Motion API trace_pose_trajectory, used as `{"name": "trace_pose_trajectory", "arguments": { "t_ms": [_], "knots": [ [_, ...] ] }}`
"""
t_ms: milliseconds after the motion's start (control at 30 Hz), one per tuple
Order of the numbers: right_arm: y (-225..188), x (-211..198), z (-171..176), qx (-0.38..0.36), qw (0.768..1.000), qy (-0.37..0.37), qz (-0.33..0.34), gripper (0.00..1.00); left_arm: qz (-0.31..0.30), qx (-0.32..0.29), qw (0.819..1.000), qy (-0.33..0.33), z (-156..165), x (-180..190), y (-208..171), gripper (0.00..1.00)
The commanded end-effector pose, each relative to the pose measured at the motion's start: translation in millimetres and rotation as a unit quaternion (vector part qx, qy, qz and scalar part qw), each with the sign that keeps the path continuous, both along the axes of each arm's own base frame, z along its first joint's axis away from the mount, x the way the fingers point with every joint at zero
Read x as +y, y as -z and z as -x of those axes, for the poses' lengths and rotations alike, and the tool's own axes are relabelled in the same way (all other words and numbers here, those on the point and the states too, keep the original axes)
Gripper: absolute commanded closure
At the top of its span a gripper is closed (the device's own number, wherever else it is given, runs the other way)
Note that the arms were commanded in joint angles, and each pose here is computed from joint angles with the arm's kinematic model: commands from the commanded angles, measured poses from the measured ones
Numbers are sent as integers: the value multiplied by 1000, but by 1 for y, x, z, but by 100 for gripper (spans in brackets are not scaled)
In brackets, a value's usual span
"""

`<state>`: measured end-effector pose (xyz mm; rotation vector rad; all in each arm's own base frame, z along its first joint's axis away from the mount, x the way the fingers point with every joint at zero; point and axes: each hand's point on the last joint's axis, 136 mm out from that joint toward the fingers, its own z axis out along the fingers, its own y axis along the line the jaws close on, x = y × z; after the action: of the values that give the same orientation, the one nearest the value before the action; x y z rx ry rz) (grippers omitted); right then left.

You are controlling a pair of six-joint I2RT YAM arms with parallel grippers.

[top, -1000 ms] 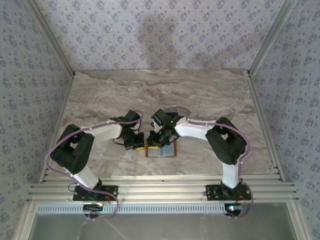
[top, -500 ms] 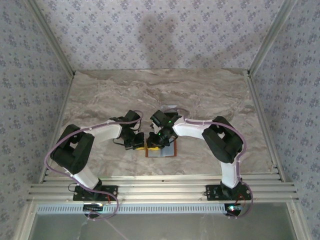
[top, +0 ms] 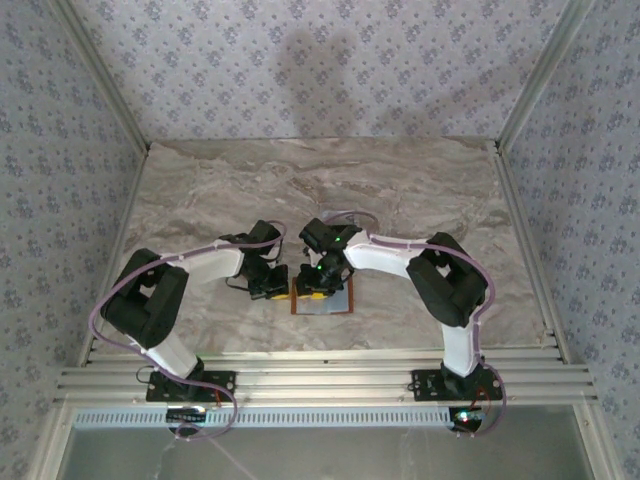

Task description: Take the credit cards out of the card holder

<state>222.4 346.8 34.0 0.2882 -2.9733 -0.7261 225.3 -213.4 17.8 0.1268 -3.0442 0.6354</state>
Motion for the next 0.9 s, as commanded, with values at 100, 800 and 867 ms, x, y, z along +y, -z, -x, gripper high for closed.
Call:
{"name": "trace_pose_trajectory", "arguments": {
  "t_ms": [100,800,867],
  "knots": [
    [0,-32,4,-13,997,3,81,63,-14,14,1000,6,8,7,5,94],
    [-24,-89,-3,-77,972,0,221,55,-12,14,1000,11,2,2,-2,94],
    [-23,-93,-4,-76,972,4,223,55,-11,12,1000,11,1,1,-5,94]
  ]
}}
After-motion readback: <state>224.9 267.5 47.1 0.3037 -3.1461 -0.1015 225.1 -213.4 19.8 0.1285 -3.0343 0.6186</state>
